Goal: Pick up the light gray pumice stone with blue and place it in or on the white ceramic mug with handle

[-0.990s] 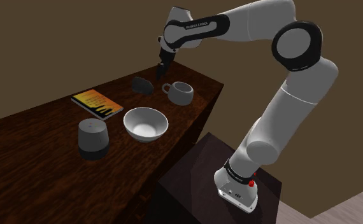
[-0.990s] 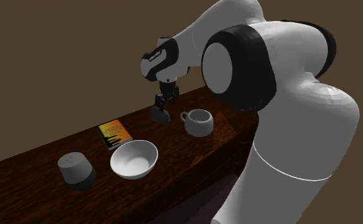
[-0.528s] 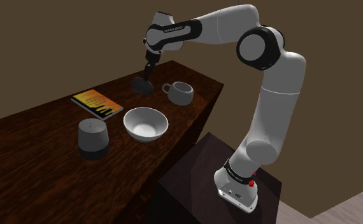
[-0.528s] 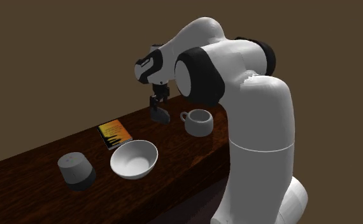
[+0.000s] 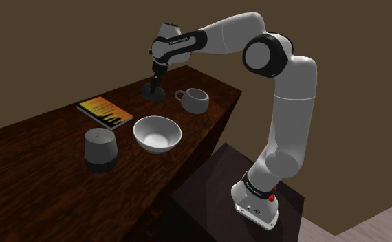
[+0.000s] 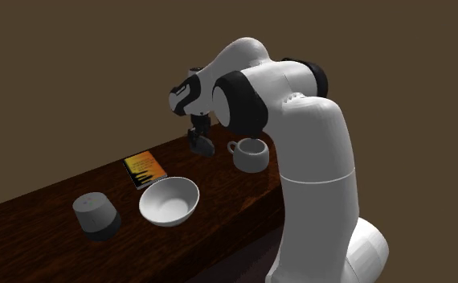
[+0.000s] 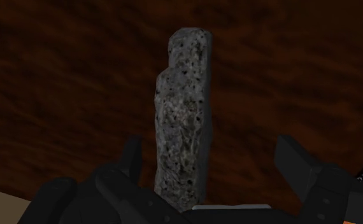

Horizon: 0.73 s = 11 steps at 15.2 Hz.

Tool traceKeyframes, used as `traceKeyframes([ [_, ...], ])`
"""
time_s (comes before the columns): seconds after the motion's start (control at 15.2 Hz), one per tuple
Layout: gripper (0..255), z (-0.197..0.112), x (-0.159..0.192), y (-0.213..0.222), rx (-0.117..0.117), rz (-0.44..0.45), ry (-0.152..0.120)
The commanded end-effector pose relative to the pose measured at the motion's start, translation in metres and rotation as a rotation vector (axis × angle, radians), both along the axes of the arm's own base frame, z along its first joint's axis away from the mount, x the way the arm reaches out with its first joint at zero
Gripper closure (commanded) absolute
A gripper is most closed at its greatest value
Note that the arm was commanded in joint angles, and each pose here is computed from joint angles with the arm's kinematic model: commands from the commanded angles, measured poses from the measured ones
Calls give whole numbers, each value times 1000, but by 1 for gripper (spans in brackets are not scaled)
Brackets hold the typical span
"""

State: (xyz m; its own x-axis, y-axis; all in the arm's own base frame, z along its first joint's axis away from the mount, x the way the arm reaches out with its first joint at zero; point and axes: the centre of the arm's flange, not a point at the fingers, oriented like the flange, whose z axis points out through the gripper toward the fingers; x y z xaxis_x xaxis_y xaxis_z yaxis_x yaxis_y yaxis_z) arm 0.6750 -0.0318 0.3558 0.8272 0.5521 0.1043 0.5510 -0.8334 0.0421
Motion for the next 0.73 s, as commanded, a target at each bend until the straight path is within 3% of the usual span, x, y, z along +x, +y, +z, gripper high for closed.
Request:
traceKeyframes([
  [0.0, 0, -8, 1, 1, 0, 0, -1],
  [0.53, 0, -8, 1, 1, 0, 0, 0],
  [0.59, 255, -8, 1, 1, 0, 0, 0],
  [0.66, 255, -8, 1, 1, 0, 0, 0],
])
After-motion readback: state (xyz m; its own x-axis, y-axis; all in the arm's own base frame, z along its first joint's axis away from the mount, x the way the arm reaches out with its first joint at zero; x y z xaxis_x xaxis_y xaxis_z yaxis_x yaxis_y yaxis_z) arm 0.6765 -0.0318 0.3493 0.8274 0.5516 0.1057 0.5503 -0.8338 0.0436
